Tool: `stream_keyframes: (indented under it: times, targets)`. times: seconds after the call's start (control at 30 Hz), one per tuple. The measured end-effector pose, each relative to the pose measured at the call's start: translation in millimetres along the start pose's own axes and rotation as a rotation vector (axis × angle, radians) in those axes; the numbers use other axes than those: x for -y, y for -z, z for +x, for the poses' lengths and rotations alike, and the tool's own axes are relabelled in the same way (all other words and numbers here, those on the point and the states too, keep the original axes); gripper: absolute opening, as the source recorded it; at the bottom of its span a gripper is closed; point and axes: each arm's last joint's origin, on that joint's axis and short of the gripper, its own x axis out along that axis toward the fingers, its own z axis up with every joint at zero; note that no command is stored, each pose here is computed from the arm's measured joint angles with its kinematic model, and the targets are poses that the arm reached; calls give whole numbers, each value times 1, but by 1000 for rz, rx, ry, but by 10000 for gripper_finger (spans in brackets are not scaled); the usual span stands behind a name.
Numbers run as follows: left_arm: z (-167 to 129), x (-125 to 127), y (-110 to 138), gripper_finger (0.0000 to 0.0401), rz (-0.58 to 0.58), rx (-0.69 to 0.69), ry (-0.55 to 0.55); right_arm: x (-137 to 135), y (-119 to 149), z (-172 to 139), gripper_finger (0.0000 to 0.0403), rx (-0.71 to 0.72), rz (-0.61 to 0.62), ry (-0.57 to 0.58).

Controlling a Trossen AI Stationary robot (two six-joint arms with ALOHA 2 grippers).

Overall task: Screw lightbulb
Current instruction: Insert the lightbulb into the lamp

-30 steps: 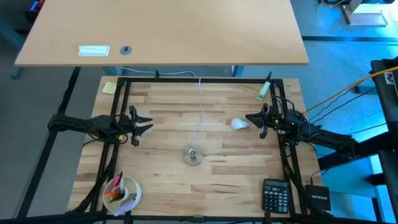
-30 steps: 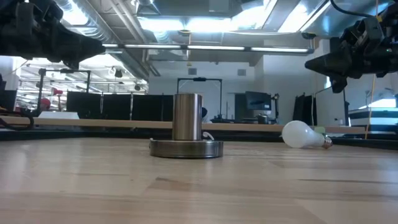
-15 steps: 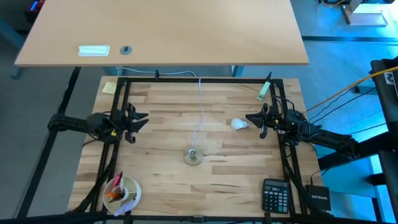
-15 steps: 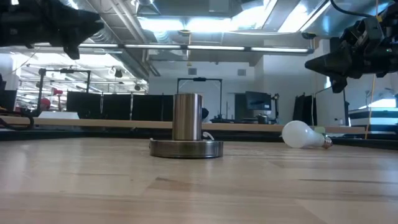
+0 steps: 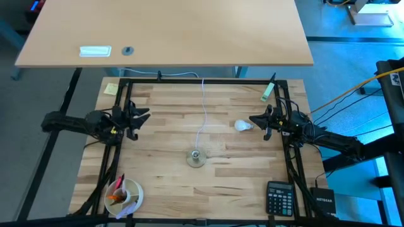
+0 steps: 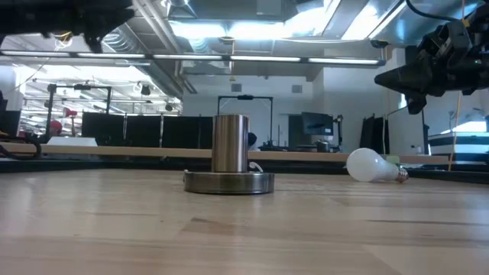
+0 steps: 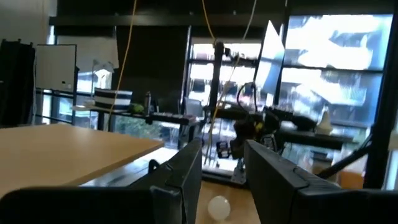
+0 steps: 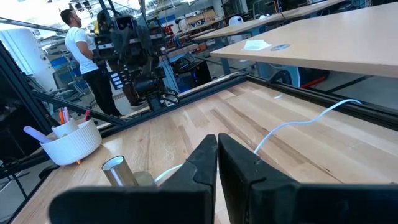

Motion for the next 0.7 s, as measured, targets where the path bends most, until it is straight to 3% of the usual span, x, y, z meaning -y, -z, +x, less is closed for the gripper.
stream_keyframes:
  times: [0.27,0.7]
  targets:
    - [72,24,-16,111,141,-202,-38,0,0,0,19,2,0,5]
    - [241,45,-7,111,364,-325,-139,0,0,0,19,4,32,10]
